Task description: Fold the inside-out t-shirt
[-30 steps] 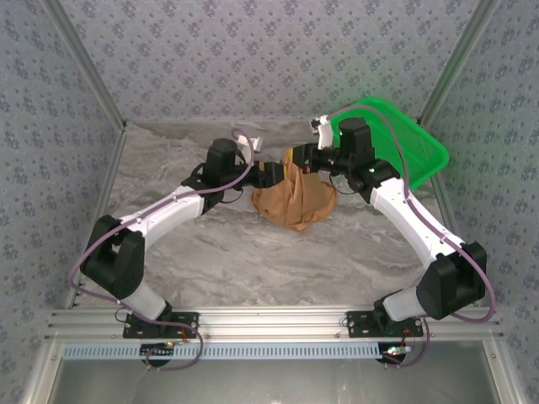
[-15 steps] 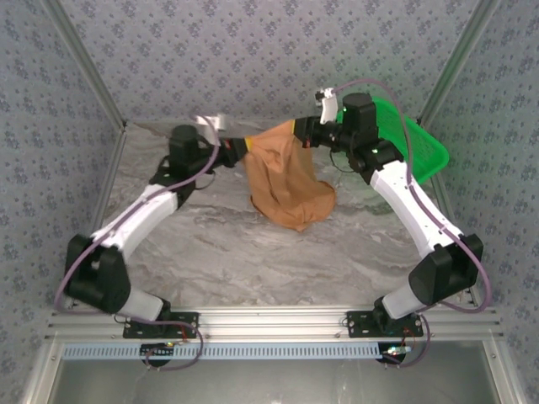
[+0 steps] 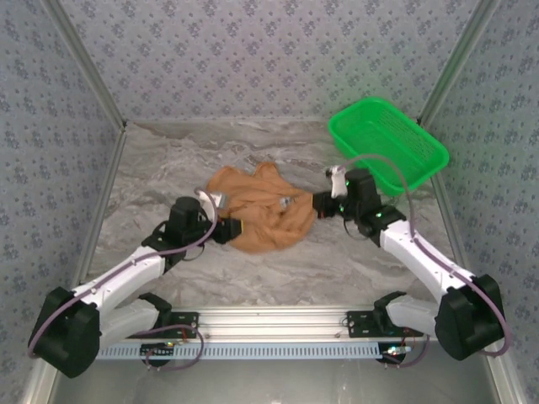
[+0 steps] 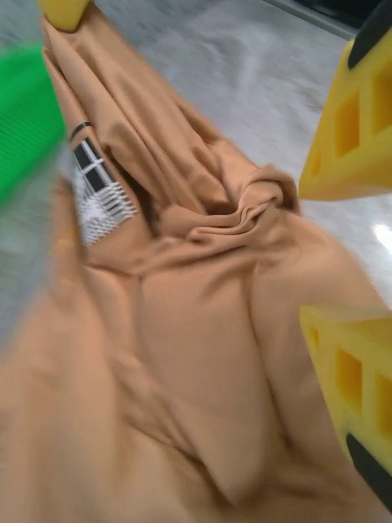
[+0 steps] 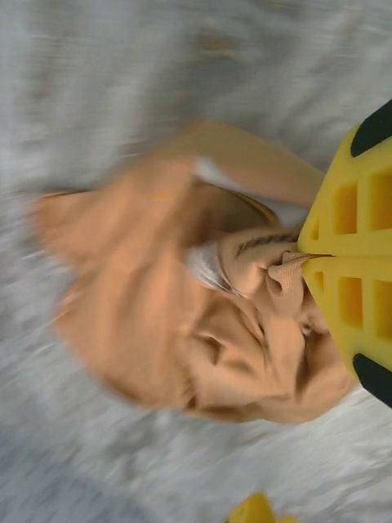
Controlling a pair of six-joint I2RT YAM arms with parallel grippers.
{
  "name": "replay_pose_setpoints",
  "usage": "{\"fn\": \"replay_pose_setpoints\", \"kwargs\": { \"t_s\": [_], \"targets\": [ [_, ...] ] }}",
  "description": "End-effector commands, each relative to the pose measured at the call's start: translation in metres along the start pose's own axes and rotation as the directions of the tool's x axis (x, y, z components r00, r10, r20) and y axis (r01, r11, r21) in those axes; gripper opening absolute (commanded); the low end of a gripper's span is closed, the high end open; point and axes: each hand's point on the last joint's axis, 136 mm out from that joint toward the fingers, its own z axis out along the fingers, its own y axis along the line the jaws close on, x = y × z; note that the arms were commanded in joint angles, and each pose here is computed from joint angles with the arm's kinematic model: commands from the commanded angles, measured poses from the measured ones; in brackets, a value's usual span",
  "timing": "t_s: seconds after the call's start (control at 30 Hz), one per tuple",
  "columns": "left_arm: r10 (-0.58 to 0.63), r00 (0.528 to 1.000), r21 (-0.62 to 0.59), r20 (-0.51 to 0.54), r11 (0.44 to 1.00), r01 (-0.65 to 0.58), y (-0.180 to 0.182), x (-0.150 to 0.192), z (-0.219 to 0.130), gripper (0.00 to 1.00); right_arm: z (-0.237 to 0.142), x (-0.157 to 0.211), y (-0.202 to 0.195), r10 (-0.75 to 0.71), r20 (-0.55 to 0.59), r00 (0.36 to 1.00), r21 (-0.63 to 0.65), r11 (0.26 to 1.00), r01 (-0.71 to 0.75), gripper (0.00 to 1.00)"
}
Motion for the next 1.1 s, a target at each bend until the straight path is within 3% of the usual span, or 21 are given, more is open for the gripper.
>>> {"fn": "replay_pose_setpoints", "kwargs": {
  "t_s": [0.0, 0.13, 0.3, 0.5, 0.63, 0.73, 0.87, 0.93, 1.07],
  "targets": [
    [0.064, 0.998, -0.006, 0.027, 0.998, -0.063, -0.015, -0.015, -0.007, 0.49, 0.006, 0.028, -0.009, 0.088, -0.039, 0.995, 0.065, 0.994, -0.085, 0.0],
    [0.089, 0.996, -0.044, -0.019, 0.995, -0.09, -0.019, -0.022, 0.01, 0.56, 0.01, 0.052, -0.027, 0.094, -0.129, 0.987, 0.206, 0.976, -0.066, 0.0],
    [0.192, 0.972, -0.078, -0.137, 0.976, -0.204, -0.045, -0.028, 0.058, 0.62, 0.004, 0.058, -0.053, 0.097, -0.193, 0.976, 0.381, 0.925, -0.016, 0.0],
    [0.239, 0.918, -0.163, -0.315, 0.94, -0.301, -0.048, -0.004, 0.102, 0.69, 0.0, 0.047, -0.051, 0.086, -0.159, 0.984, 0.384, 0.923, -0.019, 0.0],
    [0.309, 0.883, -0.127, -0.353, 0.92, -0.372, -0.055, 0.009, 0.123, 0.69, -0.001, 0.039, -0.051, 0.079, -0.144, 0.986, 0.376, 0.926, -0.02, 0.0],
    [0.36, 0.856, -0.121, -0.37, 0.895, -0.429, -0.057, 0.01, 0.14, 0.53, -0.002, 0.036, -0.052, 0.076, -0.135, 0.988, 0.376, 0.927, -0.02, 0.0],
    [0.403, 0.846, -0.141, -0.349, 0.87, -0.472, -0.054, -0.004, 0.14, 0.16, -0.017, 0.025, -0.06, 0.069, -0.101, 0.992, 0.416, 0.909, -0.021, 0.0],
    [0.42, 0.869, -0.119, -0.263, 0.879, -0.461, -0.063, -0.026, 0.124, 0.04, -0.031, 0.017, -0.067, 0.069, -0.061, 0.996, 0.456, 0.889, -0.034, 0.0],
    [0.404, 0.913, 0.05, 0.059, 0.912, -0.407, -0.1, -0.081, 0.062, 0.0, -0.058, 0.006, -0.079, 0.065, 0.034, 0.997, 0.512, 0.856, -0.074, 0.0]
  ]
}}
